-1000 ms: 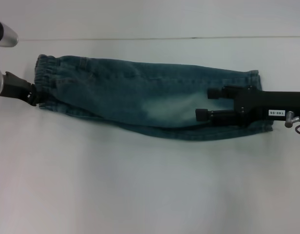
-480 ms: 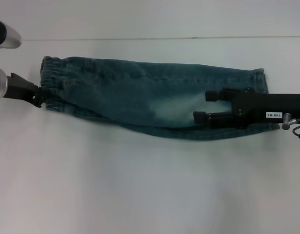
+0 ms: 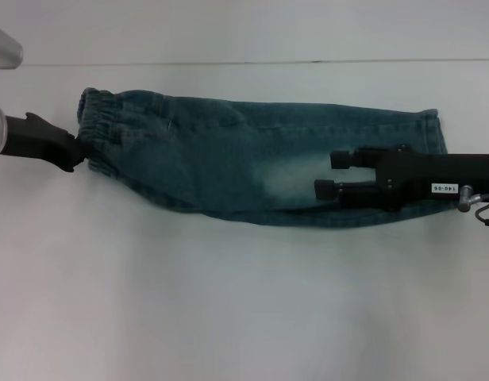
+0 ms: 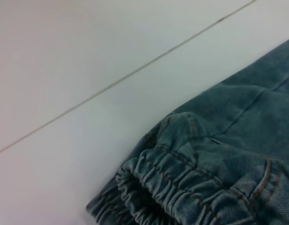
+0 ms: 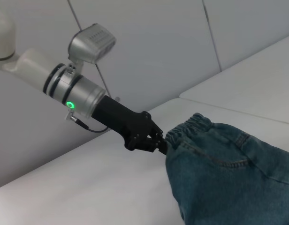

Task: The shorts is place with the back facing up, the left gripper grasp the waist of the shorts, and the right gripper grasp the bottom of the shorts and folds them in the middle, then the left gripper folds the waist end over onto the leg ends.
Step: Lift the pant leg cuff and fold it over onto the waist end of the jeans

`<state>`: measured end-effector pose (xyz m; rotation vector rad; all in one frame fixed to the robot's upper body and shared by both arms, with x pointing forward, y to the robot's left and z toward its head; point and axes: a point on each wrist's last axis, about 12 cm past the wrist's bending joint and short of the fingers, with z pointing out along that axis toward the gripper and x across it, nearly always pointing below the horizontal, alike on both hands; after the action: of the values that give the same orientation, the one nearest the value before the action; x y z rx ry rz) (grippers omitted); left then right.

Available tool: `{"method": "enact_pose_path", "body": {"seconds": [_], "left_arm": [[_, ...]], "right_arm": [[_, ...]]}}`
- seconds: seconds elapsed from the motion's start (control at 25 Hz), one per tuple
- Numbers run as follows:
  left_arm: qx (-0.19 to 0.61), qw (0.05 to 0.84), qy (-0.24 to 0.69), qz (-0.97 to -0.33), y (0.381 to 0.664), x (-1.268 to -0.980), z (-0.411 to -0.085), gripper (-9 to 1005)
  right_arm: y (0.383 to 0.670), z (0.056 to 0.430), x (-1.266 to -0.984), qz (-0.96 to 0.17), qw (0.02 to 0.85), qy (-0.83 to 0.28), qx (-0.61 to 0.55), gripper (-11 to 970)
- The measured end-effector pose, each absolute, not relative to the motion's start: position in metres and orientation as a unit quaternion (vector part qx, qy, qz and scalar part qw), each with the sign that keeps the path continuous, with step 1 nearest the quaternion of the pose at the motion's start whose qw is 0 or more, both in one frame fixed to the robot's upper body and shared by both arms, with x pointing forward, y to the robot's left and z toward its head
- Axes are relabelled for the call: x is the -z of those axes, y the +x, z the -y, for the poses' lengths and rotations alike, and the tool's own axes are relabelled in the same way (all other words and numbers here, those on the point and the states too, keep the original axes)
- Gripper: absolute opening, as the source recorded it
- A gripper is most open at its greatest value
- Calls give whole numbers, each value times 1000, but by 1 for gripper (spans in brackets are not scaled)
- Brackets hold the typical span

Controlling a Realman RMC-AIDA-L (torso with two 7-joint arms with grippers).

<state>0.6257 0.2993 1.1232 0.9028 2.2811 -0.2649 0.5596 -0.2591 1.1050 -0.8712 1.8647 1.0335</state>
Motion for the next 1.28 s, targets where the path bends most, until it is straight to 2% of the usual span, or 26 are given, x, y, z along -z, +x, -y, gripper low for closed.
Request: {"method": "enact_pose_path", "body": {"seconds": [0.24, 0.52, 0.6, 0.76, 1.0, 1.12, 1.28], "left_arm": [[115, 337, 358, -863, 621, -1138, -300, 48], [138, 342, 371, -852, 618, -1168, -304, 48], [144, 345, 378, -847, 617, -1185, -302, 48], [149, 351, 398, -835, 617, -1213, -292, 48], [159, 356, 436, -811, 622, -1249, -266, 49], [161, 360, 452, -800, 625, -1263, -255, 49], [159, 369, 473, -784, 627, -1281, -240, 49]], "right_arm": [[566, 256, -1098, -754, 404, -329, -401, 806], [577, 247, -1083, -769, 420, -304, -374, 485], [582, 245, -1077, -776, 435, -284, -359, 398], [589, 241, -1058, -782, 481, -226, -326, 234], [585, 220, -1036, -754, 567, -196, -266, 12], [583, 201, -1030, -746, 588, -210, -231, 12], [587, 170, -1027, -751, 567, -267, -206, 13]]}}
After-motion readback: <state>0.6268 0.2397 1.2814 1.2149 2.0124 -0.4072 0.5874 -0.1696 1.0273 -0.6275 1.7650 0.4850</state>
